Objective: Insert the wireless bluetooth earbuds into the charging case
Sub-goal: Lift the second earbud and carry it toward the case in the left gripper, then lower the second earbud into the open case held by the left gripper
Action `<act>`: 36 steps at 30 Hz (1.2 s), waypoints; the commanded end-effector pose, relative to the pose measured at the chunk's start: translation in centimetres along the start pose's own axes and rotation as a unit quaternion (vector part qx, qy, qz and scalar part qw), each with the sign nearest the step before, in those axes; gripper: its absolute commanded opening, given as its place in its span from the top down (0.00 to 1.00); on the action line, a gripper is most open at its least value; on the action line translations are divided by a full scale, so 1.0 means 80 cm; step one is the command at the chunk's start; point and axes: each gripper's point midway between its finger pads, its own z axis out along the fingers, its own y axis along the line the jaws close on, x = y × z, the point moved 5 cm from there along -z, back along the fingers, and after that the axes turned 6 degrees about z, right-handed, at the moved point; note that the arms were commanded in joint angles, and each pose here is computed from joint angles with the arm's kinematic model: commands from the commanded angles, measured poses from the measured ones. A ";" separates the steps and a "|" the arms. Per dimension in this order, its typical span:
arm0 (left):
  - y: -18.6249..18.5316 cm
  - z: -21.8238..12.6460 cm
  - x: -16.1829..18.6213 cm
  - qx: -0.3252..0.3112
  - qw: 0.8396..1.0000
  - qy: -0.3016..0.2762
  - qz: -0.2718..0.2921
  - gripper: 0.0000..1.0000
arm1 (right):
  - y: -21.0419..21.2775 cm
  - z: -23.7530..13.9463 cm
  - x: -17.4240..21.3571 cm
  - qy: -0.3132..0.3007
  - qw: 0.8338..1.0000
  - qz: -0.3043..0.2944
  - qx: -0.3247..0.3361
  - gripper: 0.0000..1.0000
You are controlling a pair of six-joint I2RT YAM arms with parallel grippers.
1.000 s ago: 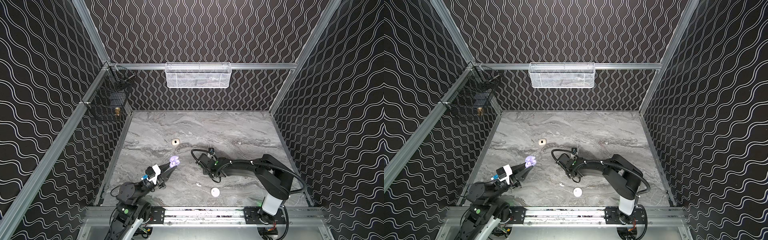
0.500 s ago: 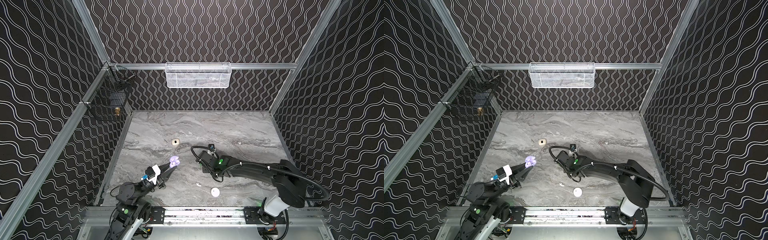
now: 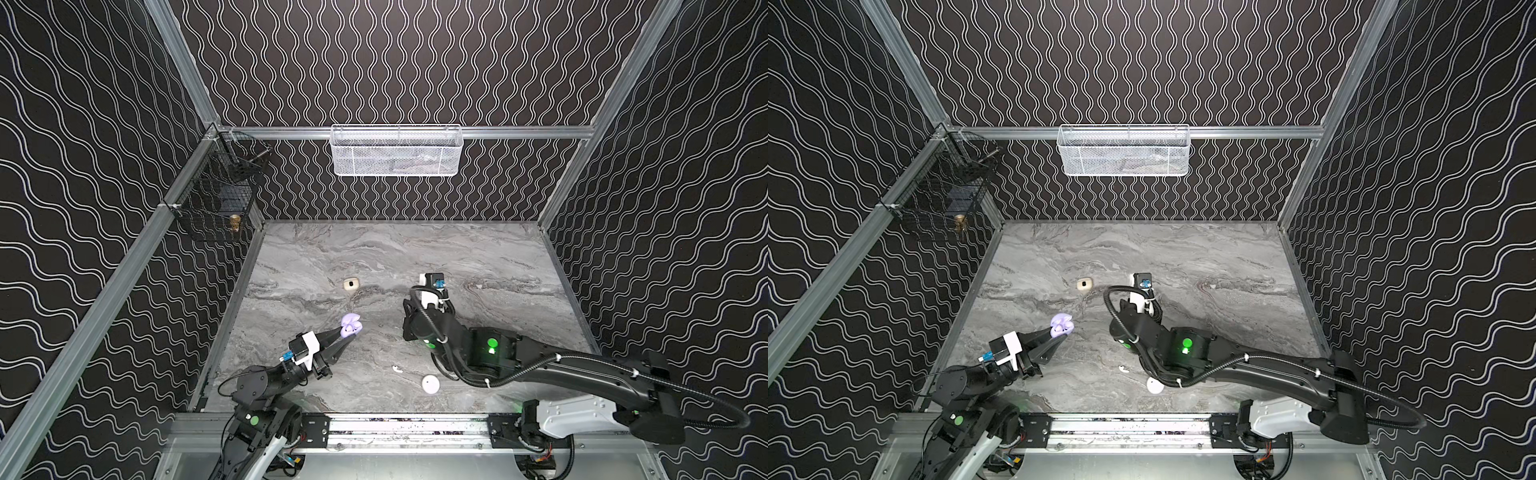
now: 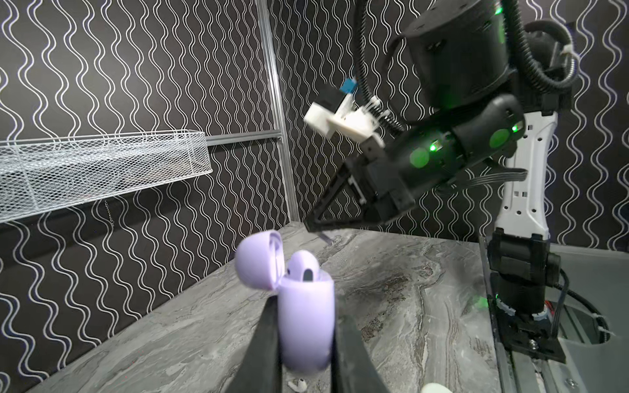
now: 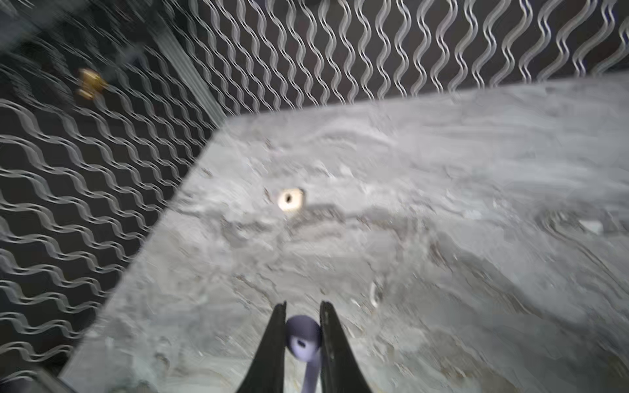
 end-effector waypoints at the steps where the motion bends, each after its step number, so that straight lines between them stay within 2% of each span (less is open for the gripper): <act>1: 0.000 0.001 -0.022 0.004 0.999 -0.039 -0.008 1.00 | 0.030 -0.021 -0.039 -0.082 0.994 0.010 -0.066 0.91; 11: -0.004 0.000 -0.041 0.024 0.995 -0.087 -0.041 1.00 | 0.111 -0.069 -0.070 -0.165 0.963 -0.026 -0.211 0.91; 20: 0.002 0.002 -0.057 0.018 0.991 -0.108 -0.076 1.00 | 0.150 -0.083 -0.065 -0.196 0.926 -0.047 -0.319 0.89; 26: 0.005 0.004 -0.059 0.015 0.989 -0.108 -0.096 1.00 | 0.160 -0.084 -0.054 -0.214 0.907 -0.052 -0.358 0.87; 36: 0.005 0.001 -0.069 0.012 0.988 -0.118 -0.102 1.00 | 0.164 -0.070 -0.027 -0.207 0.903 -0.061 -0.371 0.87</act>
